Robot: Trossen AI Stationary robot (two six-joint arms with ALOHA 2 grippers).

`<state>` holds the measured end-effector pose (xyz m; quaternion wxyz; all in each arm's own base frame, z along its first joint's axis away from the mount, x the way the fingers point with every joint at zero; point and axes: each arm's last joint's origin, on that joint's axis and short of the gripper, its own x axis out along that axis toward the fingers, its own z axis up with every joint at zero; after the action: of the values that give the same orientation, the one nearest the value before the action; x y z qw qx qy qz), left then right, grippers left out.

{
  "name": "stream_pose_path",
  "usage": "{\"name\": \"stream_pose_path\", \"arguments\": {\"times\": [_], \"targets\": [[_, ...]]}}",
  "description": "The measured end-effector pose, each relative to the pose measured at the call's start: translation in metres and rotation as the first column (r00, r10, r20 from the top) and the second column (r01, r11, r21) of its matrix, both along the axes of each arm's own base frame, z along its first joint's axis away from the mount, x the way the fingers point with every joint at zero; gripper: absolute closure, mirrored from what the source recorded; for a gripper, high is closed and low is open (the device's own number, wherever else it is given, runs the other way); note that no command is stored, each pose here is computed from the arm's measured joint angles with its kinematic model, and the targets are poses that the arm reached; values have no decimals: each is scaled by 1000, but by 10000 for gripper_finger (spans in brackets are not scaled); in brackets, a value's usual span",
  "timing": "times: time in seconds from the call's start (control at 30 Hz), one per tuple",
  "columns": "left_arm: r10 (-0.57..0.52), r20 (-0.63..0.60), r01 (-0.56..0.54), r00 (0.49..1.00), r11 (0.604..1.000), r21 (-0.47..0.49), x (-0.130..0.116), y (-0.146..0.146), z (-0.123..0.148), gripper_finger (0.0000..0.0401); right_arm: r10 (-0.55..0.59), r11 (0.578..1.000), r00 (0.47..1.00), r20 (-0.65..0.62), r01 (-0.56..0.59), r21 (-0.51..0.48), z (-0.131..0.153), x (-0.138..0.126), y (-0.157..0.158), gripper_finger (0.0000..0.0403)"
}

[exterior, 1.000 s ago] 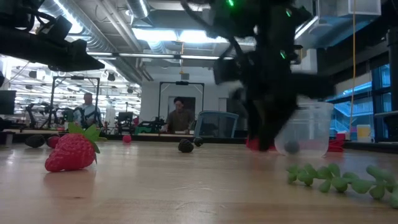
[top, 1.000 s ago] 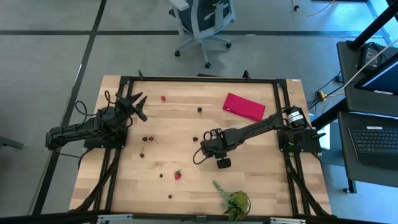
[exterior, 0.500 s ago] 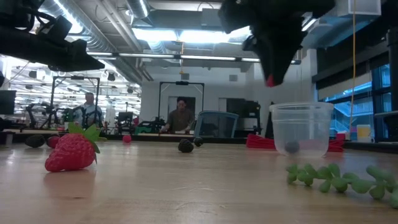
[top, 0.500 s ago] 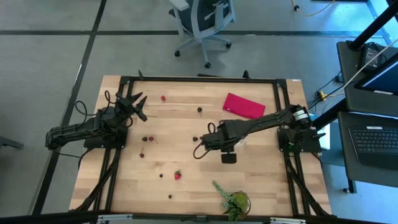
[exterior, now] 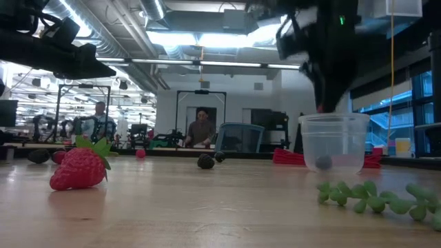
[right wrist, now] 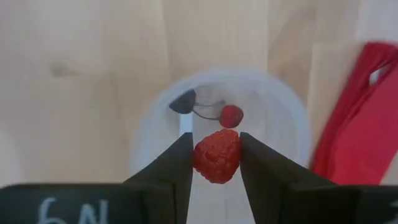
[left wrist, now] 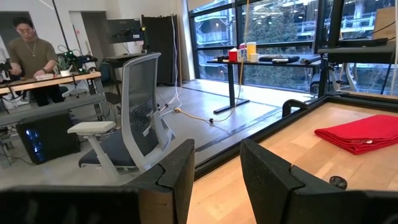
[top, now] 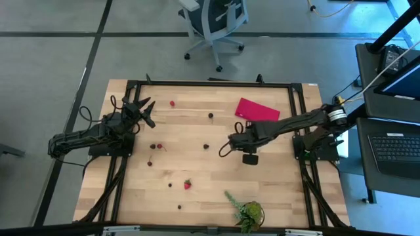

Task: Pick and placing Produce into tupperware
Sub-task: Put the bottom red raspberry into the transparent container, then put the right blackberry into the transparent container

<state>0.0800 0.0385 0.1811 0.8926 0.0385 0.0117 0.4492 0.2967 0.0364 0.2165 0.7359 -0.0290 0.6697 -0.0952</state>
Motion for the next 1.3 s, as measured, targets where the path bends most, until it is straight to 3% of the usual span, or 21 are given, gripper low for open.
{"name": "stream_pose_path", "arguments": {"times": [0.27,0.8,1.03,1.17,1.3], "targets": [[0,0,0,1000,1000,0,0,0,0,277,-3,1000,1000,-16,3,0,-34,-10,-14,282],[0,0,0,1000,1000,0,0,0,0,277,-16,1000,1000,-8,16,-3,-36,-10,-15,261],[0,1,0,1000,1000,0,0,0,0,277,-15,1000,1000,0,15,-4,-35,-9,-15,206],[0,0,0,1000,1000,0,0,0,0,277,-18,1000,1000,4,18,-13,-24,-5,-15,166],[0,1,0,1000,1000,0,0,0,0,277,-10,1000,989,150,10,1,15,1,-14,146]]}}
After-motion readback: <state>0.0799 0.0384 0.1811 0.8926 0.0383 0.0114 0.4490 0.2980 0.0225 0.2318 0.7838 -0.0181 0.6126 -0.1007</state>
